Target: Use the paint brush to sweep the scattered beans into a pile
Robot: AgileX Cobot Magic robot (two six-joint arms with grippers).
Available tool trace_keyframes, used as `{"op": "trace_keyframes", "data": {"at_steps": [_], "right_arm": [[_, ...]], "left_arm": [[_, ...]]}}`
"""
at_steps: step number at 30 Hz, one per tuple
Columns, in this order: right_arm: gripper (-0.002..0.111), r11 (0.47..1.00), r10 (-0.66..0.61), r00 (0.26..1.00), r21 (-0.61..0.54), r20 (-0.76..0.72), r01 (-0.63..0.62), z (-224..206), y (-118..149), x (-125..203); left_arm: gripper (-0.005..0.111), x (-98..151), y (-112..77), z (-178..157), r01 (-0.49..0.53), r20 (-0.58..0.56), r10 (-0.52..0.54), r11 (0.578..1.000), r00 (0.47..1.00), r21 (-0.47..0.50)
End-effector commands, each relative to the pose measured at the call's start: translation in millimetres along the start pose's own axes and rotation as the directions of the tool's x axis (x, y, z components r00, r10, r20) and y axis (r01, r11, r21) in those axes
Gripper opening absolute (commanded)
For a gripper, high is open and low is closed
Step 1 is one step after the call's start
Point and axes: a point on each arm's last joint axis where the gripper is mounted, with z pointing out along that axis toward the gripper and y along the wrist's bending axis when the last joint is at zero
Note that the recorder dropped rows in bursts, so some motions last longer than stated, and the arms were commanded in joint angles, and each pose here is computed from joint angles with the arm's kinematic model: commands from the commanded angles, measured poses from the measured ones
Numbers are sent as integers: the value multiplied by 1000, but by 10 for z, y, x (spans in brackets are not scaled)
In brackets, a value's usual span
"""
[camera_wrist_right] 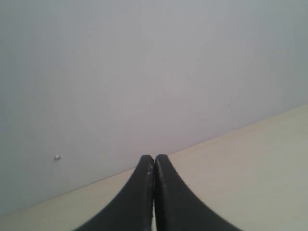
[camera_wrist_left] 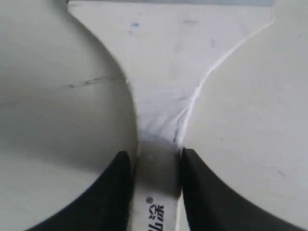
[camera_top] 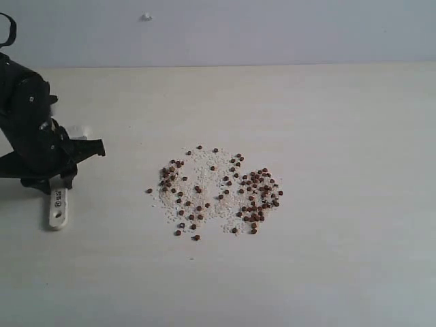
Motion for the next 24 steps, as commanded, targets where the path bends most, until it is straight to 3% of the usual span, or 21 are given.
{"op": "trace_keyframes", "data": {"at_steps": [1,2,8,24], "right_arm": [[0,1000,3,1000,-2,2,-3,-4,-4,11],[0,1000,3,1000,-2,2,-3,-4,-4,11],[0,1000,3,1000,-2,2,-3,-4,-4,11],[0,1000,3,1000,-2,2,-3,-4,-4,11]], "left_arm": [[5,-13,10,10,-160,0,160,987,987,-7],[0,-13,10,10,-198,0,198,980,980,-7],[0,-20,3,10,-316,9,316,949,949,-1],[0,-139,-70,-144,-478,124,472,878,873,27]]}}
